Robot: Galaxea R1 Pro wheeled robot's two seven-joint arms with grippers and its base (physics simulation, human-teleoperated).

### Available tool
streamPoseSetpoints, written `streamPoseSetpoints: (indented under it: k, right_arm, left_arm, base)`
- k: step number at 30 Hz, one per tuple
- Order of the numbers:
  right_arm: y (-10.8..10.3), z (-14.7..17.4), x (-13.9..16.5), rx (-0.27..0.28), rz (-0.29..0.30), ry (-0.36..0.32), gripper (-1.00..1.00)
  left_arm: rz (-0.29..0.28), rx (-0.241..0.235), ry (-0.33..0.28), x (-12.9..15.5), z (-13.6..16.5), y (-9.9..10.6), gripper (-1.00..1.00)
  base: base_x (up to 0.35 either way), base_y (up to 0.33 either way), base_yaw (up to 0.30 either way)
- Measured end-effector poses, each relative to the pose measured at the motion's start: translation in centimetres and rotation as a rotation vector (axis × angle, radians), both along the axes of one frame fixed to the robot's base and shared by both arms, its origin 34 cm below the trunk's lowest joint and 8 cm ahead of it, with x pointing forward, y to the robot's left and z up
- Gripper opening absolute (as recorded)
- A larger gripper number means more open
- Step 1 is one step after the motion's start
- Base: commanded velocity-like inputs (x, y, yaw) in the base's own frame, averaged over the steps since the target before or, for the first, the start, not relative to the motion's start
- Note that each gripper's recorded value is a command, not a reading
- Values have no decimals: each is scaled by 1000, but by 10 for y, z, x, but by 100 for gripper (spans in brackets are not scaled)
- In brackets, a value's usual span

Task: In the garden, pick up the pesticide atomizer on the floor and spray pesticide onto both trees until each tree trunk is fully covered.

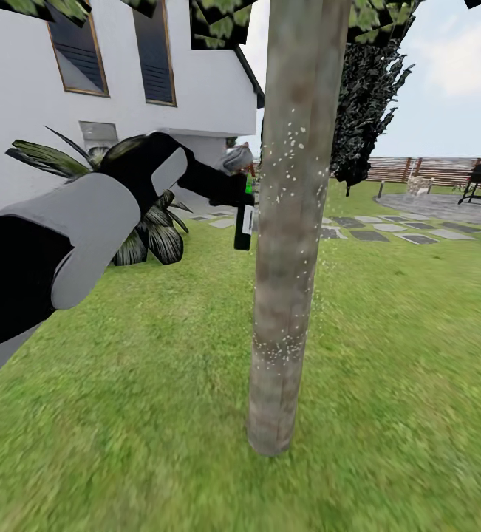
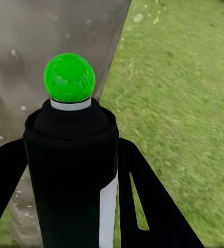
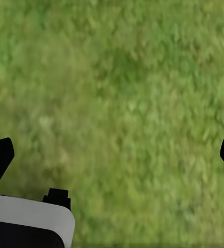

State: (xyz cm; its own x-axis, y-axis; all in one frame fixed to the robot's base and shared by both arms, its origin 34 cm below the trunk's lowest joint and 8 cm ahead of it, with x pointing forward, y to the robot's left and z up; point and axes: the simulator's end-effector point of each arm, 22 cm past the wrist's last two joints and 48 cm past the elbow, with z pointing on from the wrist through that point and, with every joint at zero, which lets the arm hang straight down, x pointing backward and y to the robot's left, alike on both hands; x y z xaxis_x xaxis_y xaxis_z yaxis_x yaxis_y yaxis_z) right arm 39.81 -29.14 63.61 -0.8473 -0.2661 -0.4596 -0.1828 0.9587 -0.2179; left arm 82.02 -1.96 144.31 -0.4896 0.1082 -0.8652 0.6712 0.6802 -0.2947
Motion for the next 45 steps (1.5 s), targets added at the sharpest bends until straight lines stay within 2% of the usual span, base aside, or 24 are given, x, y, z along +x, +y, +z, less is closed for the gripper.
streamPoseSetpoints:
  k: [3, 7, 19, 26, 31, 37, 43, 45]
  right_arm:
    - [0, 0, 0, 0, 0, 0, 100]
    - [0, 0, 0, 0, 0, -1, 100]
    - [0, 0, 0, 0, 0, 0, 100]
    - [0, 0, 0, 1, 0, 0, 100]
    - [0, 0, -1, 0, 0, 1, 100]
    - [0, 0, -1, 0, 0, 1, 100]
    - [0, 0, -1, 0, 0, 1, 100]
    - [0, 0, -1, 0, 0, 1, 100]
  left_arm:
    - [14, 2, 28, 5, -18, 5, -100]
    - [37, -13, 15, 15, -30, 12, -100]
    - [42, -20, 65, 20, -85, 12, -100]
    - [44, -18, 117, 19, -124, 12, -100]
    - [46, -30, 109, 21, -145, 12, -100]
    - [47, -31, 156, 17, -182, 11, -100]
    - [52, -41, 162, 15, -214, 11, -100]
    - [56, -51, 140, 16, -226, 11, -100]
  base:
    - [0, 0, 0]
    - [0, 0, 0]
    - [0, 0, 0]
    - [0, 0, 0]
    - [0, 0, 0]
    - [0, 0, 0]
    - [0, 0, 0]
    - [0, 0, 0]
